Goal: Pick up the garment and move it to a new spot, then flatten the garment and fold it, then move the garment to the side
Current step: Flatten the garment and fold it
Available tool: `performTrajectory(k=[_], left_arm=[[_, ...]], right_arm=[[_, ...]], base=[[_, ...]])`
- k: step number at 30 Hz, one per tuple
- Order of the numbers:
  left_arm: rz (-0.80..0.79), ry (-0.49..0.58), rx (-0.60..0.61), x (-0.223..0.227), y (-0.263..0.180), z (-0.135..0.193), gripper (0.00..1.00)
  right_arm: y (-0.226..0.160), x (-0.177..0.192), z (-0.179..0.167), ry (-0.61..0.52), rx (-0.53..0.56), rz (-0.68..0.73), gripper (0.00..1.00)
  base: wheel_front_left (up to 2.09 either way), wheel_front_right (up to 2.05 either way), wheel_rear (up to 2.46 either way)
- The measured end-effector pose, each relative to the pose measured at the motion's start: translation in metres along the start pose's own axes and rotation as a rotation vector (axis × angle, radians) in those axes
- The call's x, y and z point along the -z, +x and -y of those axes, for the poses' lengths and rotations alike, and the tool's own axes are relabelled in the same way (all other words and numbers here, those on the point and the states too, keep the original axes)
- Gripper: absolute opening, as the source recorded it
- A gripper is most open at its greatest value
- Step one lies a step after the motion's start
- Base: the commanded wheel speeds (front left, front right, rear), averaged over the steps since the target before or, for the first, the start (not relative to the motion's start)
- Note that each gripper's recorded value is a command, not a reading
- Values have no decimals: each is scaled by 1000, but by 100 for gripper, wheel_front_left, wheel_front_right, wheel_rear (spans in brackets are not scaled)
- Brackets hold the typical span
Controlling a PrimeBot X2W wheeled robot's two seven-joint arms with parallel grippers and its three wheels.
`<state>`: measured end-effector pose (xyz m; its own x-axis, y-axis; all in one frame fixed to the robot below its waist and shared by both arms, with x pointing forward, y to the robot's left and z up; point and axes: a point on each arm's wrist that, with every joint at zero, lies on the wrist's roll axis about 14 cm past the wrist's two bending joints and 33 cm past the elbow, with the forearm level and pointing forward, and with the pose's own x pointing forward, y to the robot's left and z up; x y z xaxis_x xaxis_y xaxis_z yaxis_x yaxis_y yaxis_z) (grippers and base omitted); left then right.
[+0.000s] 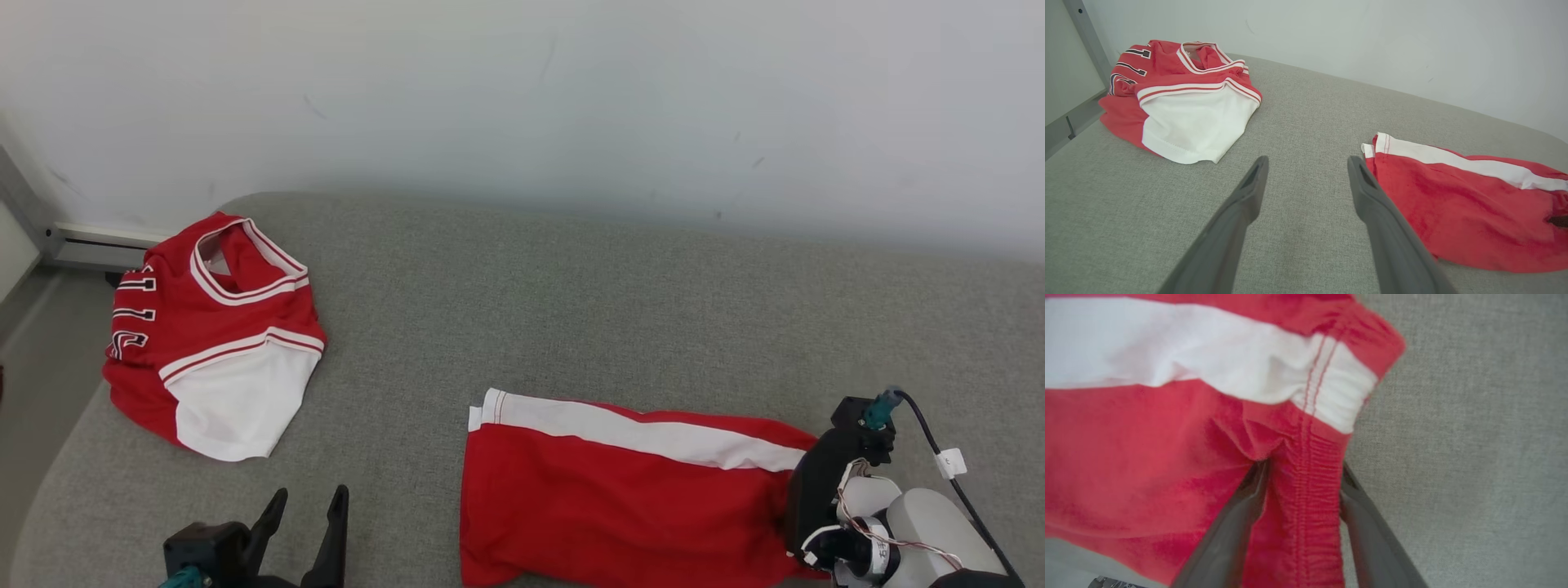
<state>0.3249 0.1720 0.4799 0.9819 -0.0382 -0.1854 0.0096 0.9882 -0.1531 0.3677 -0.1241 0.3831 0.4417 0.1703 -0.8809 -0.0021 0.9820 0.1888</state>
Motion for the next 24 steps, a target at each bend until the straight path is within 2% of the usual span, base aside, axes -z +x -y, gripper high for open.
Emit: performTrajectory(k=[9, 18, 20, 21, 22, 23, 24], left_arm=[[4, 0, -7, -1, -1, -2, 100], [6, 2, -1, -1, -2, -1, 100], [-3, 1, 3, 2, -3, 0, 100], [-5, 2, 7, 3, -3, 1, 100], [-3, 2, 12, 2, -2, 3, 100], [-3, 2, 16, 2, -2, 4, 100], [-4, 2, 18, 2, -2, 5, 100]], right_arm=[[-3, -11, 7, 12, 21, 28, 0], [-12, -15, 47, 58, 102, 55, 0], [-12, -14, 48, 65, 101, 55, 16], [-13, -13, 49, 68, 103, 55, 15], [-13, -12, 51, 71, 105, 55, 22], [-13, -11, 52, 73, 108, 53, 46], [-13, -10, 53, 73, 110, 54, 85]], base=[[0, 0, 0], [0, 0, 0], [0, 0, 0], [0, 0, 0], [0, 0, 0], [0, 0, 0], [0, 0, 0]])
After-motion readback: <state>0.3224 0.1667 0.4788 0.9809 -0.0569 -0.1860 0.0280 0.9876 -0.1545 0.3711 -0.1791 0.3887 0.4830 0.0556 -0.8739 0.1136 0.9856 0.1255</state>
